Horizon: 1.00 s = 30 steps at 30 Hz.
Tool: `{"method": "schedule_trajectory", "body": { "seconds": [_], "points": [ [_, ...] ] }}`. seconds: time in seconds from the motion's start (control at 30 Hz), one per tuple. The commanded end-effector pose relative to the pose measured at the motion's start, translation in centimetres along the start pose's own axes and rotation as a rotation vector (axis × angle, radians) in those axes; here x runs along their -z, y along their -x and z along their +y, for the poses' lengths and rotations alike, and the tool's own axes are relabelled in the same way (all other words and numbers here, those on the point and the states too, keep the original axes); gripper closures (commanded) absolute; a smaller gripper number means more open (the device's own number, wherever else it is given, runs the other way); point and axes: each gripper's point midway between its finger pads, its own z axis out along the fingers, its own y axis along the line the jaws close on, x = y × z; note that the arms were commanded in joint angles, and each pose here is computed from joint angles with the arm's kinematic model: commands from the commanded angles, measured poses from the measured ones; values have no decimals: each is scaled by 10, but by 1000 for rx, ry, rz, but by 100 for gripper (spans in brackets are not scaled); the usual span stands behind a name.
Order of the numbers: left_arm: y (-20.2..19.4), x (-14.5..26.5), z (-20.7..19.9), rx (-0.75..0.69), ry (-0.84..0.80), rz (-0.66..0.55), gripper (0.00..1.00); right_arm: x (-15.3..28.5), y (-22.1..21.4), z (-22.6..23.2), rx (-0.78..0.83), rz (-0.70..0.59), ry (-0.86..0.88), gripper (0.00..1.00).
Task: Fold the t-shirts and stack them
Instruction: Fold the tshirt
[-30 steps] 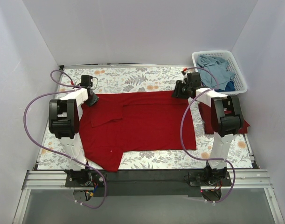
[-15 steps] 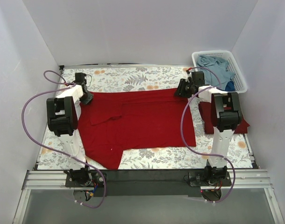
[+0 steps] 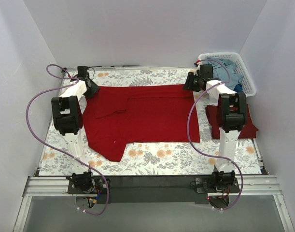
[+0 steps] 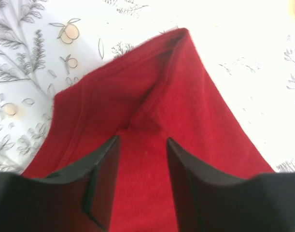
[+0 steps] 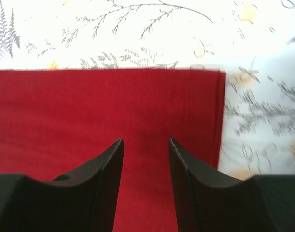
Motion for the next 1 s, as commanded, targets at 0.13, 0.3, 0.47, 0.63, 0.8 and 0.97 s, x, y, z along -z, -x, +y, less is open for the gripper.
{"method": "schedule_trajectory", "body": {
  "seconds": [0.13, 0.3, 0.47, 0.63, 0.8, 0.97],
  "points": [
    [21, 143, 23, -11, -42, -179, 51, 114, 8, 44, 78, -71, 8, 51],
    [-47, 176, 109, -33, 97, -131, 53, 163, -66, 59, 77, -5, 24, 51],
    [-99, 182, 155, -33, 148, -61, 63, 191, -129, 69, 122, 100, 41, 51],
    [-126, 185, 169, -43, 130, -2, 71, 214, -177, 73, 160, 143, 65, 51],
    [-138, 199, 152, -10, 43, 52, 72, 223, -217, 74, 137, 198, 114, 51],
    [-167, 189, 164, 11, 93, 172, 63, 230, -220, 77, 140, 179, 135, 51]
  ]
}}
